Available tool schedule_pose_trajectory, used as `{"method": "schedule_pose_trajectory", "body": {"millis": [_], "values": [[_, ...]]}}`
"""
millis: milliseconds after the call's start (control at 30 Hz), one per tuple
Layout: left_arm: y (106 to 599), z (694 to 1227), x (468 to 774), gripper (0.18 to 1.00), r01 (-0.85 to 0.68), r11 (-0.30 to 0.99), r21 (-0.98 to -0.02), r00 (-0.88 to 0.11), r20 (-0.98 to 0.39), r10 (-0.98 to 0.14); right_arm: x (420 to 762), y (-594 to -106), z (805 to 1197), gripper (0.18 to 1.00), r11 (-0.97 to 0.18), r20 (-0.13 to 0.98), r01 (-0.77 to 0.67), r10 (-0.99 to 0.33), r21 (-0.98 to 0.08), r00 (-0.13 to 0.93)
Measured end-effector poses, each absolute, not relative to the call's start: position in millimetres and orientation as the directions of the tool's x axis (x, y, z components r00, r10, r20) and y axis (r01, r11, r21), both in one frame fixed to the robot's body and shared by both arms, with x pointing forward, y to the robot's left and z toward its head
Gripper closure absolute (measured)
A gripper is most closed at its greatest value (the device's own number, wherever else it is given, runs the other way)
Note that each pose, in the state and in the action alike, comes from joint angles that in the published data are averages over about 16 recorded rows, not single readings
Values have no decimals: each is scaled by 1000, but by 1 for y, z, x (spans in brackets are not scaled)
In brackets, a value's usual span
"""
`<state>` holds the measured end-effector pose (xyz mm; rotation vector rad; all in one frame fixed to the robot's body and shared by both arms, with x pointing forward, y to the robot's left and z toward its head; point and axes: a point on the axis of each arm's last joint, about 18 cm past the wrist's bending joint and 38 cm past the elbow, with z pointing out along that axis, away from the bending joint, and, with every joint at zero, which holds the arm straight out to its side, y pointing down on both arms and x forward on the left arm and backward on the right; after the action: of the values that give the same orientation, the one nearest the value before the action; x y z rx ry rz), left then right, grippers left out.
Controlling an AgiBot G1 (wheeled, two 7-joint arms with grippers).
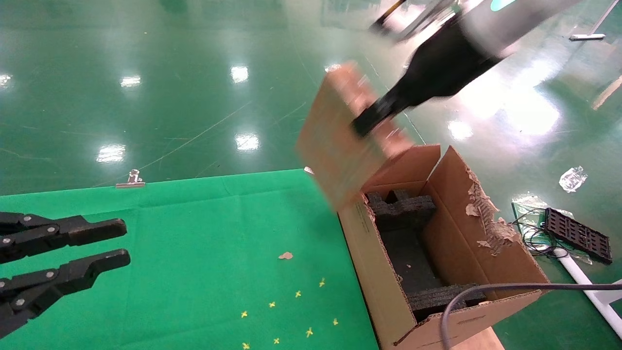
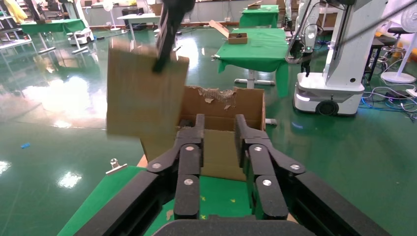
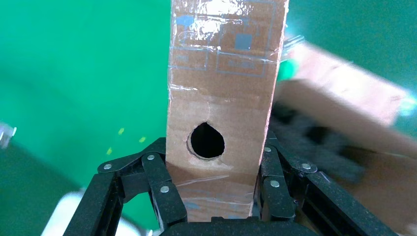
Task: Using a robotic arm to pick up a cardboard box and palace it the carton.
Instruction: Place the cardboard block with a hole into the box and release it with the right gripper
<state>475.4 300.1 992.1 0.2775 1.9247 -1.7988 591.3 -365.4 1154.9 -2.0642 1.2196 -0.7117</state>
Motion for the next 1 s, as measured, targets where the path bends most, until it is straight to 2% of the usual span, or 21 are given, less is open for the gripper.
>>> {"method": "schedule_pose_trajectory", "body": {"millis": [200, 400, 667, 1000], "values": [[300, 992, 475, 881, 464, 112, -879, -860, -477, -178, 575, -426, 1165, 841, -280, 131, -542, -946, -792, 297], [300, 992, 475, 949, 464, 112, -879, -860, -477, -178, 578, -476, 1138, 843, -198, 127, -586, -979, -786, 159], [300, 992, 475, 986, 464, 112, -879, -860, -477, -178, 593, -517, 1081, 849, -120, 127, -655, -991, -746, 38], [300, 992, 475, 964, 464, 112, -879, -860, -477, -178, 594, -534, 1041, 858, -64, 101, -709, -995, -702, -11]]}}
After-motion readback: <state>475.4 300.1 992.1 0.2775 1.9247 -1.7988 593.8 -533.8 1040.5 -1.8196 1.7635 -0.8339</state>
